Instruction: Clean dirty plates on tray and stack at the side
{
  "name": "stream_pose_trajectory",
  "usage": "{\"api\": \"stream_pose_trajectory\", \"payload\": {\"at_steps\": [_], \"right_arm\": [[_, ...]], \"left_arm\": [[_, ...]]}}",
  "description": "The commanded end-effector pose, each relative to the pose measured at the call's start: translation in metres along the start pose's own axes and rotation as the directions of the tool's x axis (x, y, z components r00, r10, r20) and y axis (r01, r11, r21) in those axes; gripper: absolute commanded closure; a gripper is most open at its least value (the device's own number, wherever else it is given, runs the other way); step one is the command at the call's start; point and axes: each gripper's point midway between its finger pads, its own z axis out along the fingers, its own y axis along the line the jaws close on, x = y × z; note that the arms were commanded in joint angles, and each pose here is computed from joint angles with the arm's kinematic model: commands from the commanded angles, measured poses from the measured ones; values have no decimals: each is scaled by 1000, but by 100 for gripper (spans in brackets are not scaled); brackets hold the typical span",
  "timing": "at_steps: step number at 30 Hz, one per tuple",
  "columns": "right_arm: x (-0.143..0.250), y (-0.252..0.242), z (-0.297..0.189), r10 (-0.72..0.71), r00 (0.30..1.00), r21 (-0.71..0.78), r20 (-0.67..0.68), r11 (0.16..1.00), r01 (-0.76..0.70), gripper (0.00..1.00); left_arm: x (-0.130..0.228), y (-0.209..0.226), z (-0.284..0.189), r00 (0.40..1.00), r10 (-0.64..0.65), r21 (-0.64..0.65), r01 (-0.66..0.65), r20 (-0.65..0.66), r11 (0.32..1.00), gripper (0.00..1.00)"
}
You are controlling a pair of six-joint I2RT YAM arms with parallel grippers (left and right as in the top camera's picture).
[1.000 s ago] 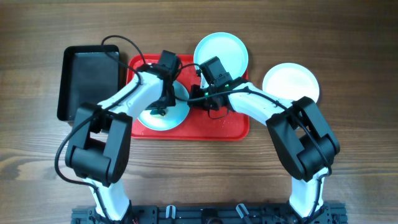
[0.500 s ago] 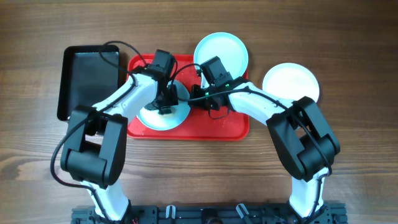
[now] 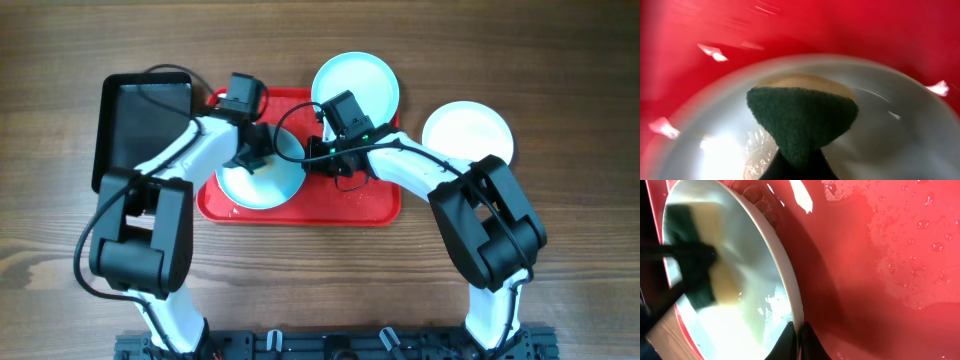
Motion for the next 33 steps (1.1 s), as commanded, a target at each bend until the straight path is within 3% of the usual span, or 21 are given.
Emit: {"api": "stream_pose_trajectory", "payload": {"at_steps": [1, 8, 12, 16, 19, 22, 26, 27, 29, 33], "right_arm": [[5, -5, 9, -7, 1000, 10, -29, 1000, 7, 96], [6, -6, 9, -7, 1000, 11, -29, 1000, 7, 96], [6, -6, 9, -7, 1000, 11, -30, 1000, 8, 96], [5, -5, 9, -8, 1000, 10, -28, 1000, 8, 96], [6, -5, 9, -7, 1000, 10, -30, 1000, 7, 96], [6, -6, 9, -7, 1000, 11, -30, 1000, 7, 96], [6, -6, 9, -7, 1000, 11, -29, 1000, 7, 96], [5, -6, 9, -7, 1000, 11, -29, 1000, 7, 96], [6, -6, 9, -7, 1000, 11, -29, 1000, 7, 96], [5, -6, 9, -7, 1000, 11, -29, 1000, 7, 96]], "left_arm": [[5, 70, 13, 994, -105, -276, 106, 17, 955, 96], [78, 58, 2, 937, -132, -197, 70, -324, 978, 96], [103, 36, -7, 885, 7, -19, -18, -465, 1000, 96], [106, -12, -15, 858, 251, 333, -100, -448, 938, 96], [86, -19, -5, 897, 260, 346, -132, -356, 929, 96], [58, -20, 5, 941, 227, 305, -146, -250, 941, 96], [25, -1, 17, 986, 98, 133, -80, -135, 988, 96], [15, 13, 19, 995, 37, 40, -34, -91, 999, 96], [4, 39, 19, 998, -60, -114, 57, -23, 992, 96], [9, 63, 14, 990, -138, -241, 134, 1, 961, 96]]}}
